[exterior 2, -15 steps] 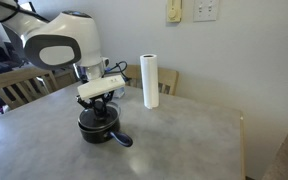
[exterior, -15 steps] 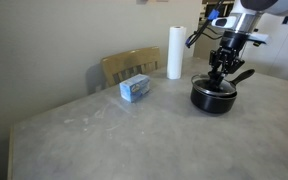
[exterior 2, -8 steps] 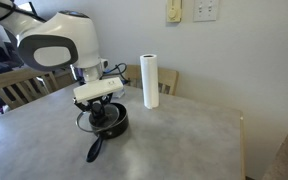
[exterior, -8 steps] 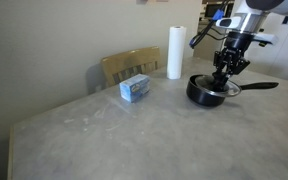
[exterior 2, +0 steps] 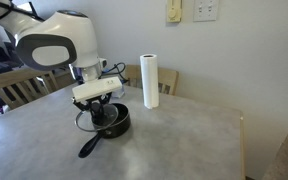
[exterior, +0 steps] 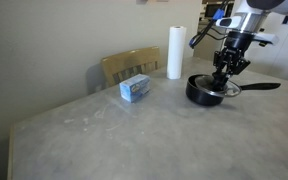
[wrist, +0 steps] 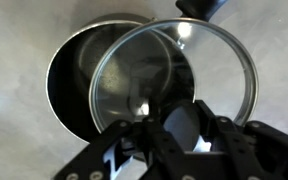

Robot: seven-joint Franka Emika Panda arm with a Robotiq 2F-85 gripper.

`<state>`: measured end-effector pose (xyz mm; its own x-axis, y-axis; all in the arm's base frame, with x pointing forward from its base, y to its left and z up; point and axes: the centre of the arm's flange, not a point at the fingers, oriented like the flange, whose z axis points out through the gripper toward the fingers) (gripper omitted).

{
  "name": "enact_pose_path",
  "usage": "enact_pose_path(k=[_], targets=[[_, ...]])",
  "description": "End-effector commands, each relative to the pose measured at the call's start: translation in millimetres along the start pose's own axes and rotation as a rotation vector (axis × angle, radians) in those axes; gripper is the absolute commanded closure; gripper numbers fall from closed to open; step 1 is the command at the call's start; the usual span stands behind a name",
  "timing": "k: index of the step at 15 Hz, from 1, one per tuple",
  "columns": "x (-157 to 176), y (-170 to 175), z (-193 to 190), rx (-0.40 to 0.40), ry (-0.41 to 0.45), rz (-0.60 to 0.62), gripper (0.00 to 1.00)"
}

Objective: Take the lid and put it on the pot

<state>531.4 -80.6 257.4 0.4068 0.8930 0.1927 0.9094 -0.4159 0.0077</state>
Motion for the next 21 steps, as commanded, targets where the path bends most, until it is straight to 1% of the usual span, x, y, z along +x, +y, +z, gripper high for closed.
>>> enact_pose_path(k=[1,7,10,21], targets=[[9,4,-13,-0.015,0.025,-0.018,0.86],[29,21,-20,-0.031,0.038,-0.037,0.86],[32,32,-19,-0.049,0.034,-0.046,0.86],[18,58,12,-0.062,-0.009,-0.055,0.86]])
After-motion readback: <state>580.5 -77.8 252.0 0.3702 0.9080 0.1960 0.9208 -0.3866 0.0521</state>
